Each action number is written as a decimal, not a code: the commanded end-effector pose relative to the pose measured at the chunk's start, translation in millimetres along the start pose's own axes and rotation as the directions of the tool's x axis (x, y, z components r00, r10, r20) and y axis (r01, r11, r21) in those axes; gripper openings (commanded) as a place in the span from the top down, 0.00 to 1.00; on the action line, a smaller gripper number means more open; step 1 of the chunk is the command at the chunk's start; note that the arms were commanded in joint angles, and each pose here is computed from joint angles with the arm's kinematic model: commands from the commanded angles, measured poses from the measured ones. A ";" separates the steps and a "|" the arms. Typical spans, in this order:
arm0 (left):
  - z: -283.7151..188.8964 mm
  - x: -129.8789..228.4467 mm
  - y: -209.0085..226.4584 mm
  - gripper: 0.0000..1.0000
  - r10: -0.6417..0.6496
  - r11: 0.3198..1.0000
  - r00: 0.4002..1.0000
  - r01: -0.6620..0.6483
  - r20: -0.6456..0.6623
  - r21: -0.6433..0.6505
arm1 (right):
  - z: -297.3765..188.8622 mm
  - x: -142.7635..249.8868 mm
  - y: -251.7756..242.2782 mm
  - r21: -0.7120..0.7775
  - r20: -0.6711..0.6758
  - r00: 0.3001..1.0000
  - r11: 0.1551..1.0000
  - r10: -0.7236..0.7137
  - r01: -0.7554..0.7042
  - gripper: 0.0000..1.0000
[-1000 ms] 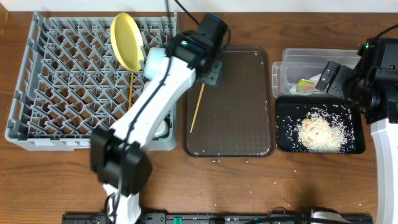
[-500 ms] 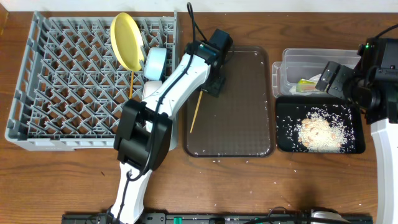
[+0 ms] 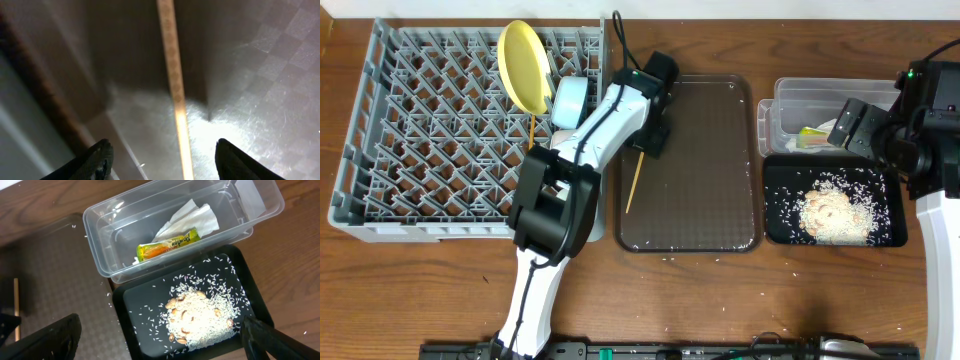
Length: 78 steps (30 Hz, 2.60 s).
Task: Sort waste into correct bins and load items into the dishwasher
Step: 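Move left gripper back to the tray and grasp the second chopstick, then carry the second chopstick into the dish rack and release it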
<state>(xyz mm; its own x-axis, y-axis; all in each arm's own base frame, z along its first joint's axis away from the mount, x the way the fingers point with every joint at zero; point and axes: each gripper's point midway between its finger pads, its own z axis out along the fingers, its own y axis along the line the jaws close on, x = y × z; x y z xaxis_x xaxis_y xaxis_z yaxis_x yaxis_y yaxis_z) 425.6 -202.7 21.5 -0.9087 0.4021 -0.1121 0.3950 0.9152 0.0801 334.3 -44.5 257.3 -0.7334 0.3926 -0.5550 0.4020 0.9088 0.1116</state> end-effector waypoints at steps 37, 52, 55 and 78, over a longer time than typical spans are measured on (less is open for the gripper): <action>-96.8 4.1 7.6 0.93 -0.052 0.998 0.997 0.050 0.050 0.026 | 1.3 -1.7 -4.5 0.018 0.002 1.000 1.000 0.020 -0.020 0.01; -202.4 83.1 163.6 0.92 -0.309 0.925 0.943 0.328 0.123 -0.194 | 1.3 -1.7 -4.5 0.018 0.002 1.000 1.000 0.020 -0.020 0.01; -179.7 91.0 182.4 0.92 -0.348 0.912 0.934 0.358 0.084 -0.199 | 1.3 -1.7 -4.5 0.018 0.002 1.000 1.000 0.020 -0.020 0.01; -146.9 89.1 194.8 0.52 -0.340 0.914 0.937 0.350 0.082 -0.206 | 1.3 -1.7 -4.5 0.018 0.002 1.000 1.000 0.020 -0.020 0.01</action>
<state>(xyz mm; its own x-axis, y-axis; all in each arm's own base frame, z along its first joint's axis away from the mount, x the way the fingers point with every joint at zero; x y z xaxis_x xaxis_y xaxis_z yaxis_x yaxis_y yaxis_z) 406.2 5.3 169.3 -0.9726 0.0749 -0.2201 0.0225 0.9726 0.2314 334.3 -44.5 257.3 -0.7334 0.3926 -0.5550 0.4020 0.9088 0.1116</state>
